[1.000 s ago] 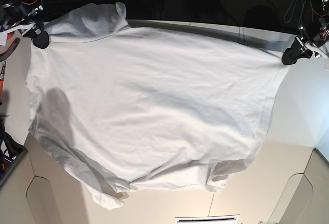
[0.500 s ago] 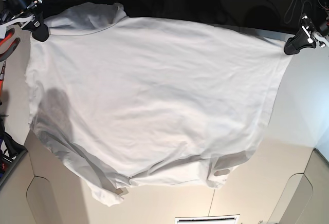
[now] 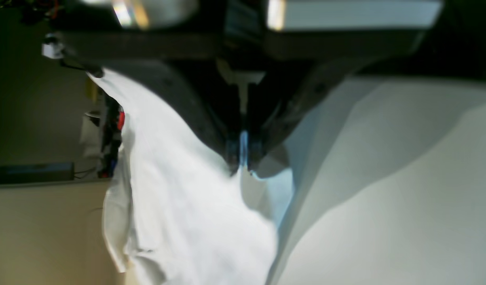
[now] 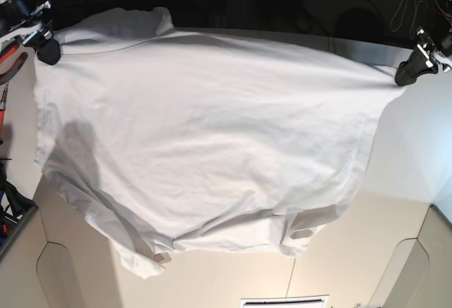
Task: Layout the t-shirt on the table in an organized manner, then fold the t-shirt properly
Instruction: 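Lower the held shirt edge onto the table, folding it over itself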
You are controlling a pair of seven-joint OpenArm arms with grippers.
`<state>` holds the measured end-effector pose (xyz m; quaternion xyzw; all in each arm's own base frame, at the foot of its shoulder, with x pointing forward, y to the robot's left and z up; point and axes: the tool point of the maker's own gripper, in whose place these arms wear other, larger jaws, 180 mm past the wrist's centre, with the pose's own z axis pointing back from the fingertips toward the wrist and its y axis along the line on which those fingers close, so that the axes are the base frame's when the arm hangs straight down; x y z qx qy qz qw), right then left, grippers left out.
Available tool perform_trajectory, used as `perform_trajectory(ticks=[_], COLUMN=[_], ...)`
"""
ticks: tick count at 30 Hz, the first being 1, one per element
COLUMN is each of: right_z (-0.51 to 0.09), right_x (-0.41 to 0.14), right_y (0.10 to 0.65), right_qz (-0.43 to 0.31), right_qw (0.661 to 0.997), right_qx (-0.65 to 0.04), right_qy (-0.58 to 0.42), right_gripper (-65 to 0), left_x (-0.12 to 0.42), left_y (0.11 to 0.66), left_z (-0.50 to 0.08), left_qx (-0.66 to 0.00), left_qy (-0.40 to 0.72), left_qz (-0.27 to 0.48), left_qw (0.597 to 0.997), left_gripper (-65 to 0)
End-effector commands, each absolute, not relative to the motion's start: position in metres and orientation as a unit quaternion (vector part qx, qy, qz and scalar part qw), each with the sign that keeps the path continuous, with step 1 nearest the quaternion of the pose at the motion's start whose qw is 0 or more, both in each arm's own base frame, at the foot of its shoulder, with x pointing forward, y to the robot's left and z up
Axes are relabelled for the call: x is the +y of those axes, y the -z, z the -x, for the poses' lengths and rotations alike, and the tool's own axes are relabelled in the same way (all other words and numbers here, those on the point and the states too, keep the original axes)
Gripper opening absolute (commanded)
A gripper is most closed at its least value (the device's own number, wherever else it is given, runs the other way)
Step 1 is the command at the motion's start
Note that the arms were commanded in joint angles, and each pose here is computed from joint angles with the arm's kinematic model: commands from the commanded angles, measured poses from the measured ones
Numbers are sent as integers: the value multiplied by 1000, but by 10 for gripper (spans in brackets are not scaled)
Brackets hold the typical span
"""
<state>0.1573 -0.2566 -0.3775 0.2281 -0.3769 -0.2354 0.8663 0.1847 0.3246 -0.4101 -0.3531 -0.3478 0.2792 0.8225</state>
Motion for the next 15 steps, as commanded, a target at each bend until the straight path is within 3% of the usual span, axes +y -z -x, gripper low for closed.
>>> perform_trajectory(ticks=[1,9,15], right_z=[-174,-239,-279], right_x=[-264,-240,-234], right_y=[362,363,376], right_qz=[-221,-200,-144], right_qw=[855,862,877], right_qx=[-412,-439,-440], right_qy=[223,156,125], right_gripper=[-650,-650,-650], left_x=[336,327,316], left_y=[389,359,365], left_z=[-205,-267,-304], left_qx=[-391,-453,-469], left_qy=[-265,-239,-189], left_qz=[353,373,316], left_qw=[808,773,803], left_gripper=[-650,-650,-650])
